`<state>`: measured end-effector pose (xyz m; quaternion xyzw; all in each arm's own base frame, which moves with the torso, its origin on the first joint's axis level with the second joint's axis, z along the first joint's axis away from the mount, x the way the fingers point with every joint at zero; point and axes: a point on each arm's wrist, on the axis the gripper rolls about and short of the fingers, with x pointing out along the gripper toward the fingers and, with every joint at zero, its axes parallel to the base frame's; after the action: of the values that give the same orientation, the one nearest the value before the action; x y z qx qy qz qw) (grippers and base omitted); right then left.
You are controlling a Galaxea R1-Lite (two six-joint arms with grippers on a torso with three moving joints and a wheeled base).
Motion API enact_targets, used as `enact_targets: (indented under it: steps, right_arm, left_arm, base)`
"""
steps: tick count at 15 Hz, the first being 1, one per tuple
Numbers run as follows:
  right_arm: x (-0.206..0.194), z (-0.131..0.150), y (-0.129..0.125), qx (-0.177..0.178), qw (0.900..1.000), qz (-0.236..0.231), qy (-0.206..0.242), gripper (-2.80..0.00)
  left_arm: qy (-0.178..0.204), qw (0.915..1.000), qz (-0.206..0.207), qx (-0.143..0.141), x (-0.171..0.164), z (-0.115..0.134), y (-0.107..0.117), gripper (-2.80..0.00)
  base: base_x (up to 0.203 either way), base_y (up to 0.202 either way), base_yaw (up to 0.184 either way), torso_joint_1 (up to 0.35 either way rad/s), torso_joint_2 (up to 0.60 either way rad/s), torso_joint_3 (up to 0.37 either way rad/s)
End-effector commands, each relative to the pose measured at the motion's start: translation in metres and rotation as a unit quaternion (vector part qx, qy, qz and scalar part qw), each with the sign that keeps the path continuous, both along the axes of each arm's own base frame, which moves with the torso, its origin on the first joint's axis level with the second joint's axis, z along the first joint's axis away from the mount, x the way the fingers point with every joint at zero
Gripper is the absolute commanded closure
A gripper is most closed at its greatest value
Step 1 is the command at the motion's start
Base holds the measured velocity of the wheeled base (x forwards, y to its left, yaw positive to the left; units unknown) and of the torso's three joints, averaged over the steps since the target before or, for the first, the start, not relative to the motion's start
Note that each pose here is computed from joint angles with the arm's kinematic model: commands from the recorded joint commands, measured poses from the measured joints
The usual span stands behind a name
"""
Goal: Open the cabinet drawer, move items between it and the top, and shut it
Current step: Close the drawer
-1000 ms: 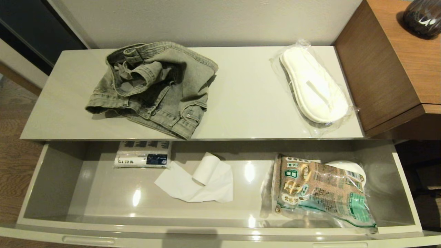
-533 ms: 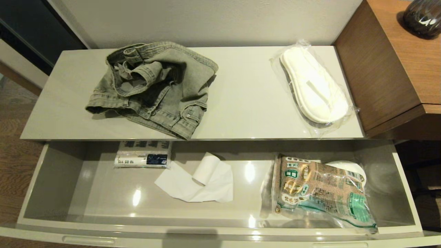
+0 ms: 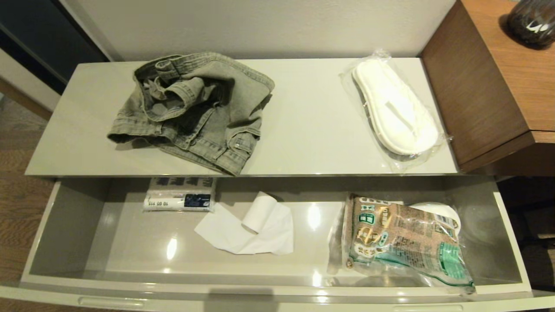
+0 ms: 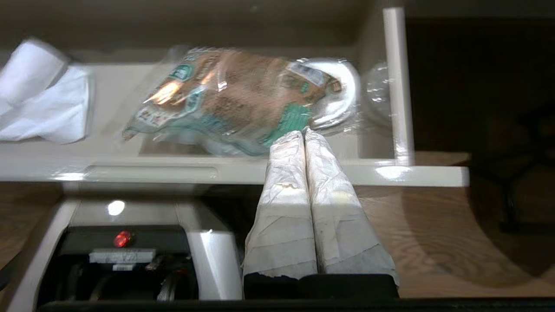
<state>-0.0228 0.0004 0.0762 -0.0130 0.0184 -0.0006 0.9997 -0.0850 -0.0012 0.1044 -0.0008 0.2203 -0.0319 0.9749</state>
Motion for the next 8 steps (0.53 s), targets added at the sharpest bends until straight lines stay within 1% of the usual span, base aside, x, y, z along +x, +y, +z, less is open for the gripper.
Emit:
enact_targets:
  steps: [1, 2, 3, 4, 5, 6, 8]
  right_arm:
    - [0.000, -0.001, 0.000, -0.001, 1.000, 0.001, 0.003, 0.00]
    - [0.000, -0.001, 0.000, 0.000, 1.000, 0.001, 0.003, 0.00]
    - [0.000, -0.001, 0.000, 0.000, 1.000, 0.001, 0.003, 0.00]
    - [0.000, -0.001, 0.000, 0.000, 1.000, 0.001, 0.003, 0.00]
    - [0.000, -0.001, 0.000, 0.000, 1.000, 0.002, 0.003, 0.00]
    - [0.000, 0.000, 0.000, -0.001, 1.000, 0.002, 0.002, 0.00]
    - [0.000, 0.000, 0.000, -0.001, 1.000, 0.002, 0.002, 0.00]
  left_arm:
    - [-0.127, 0.9918, 0.014, -0.008, 0.039, -0.010, 0.000, 0.00]
    - [-0.177, 0.9839, 0.022, -0.007, 0.051, -0.015, 0.001, 0.00]
    - [-0.214, 0.9764, 0.025, -0.007, 0.058, -0.020, 0.001, 0.00]
    - [-0.235, 0.9716, 0.028, -0.007, 0.061, -0.022, 0.001, 0.00]
    - [-0.232, 0.9720, 0.033, -0.005, 0.061, -0.023, 0.001, 0.00]
    - [-0.214, 0.9762, 0.038, 0.000, 0.060, -0.025, 0.001, 0.00]
    - [-0.214, 0.9763, 0.035, 0.004, 0.061, -0.026, 0.001, 0.00]
  base:
    - [0.000, 0.000, 0.000, 0.000, 0.00, 0.000]
    - [0.000, 0.000, 0.000, 0.000, 0.00, 0.000]
    - [0.000, 0.000, 0.000, 0.000, 0.00, 0.000]
    - [0.000, 0.000, 0.000, 0.000, 0.00, 0.000]
    - [0.000, 0.000, 0.000, 0.000, 0.00, 0.000]
    - [0.000, 0.000, 0.000, 0.000, 0.00, 0.000]
    - [0.000, 0.000, 0.000, 0.000, 0.00, 0.000]
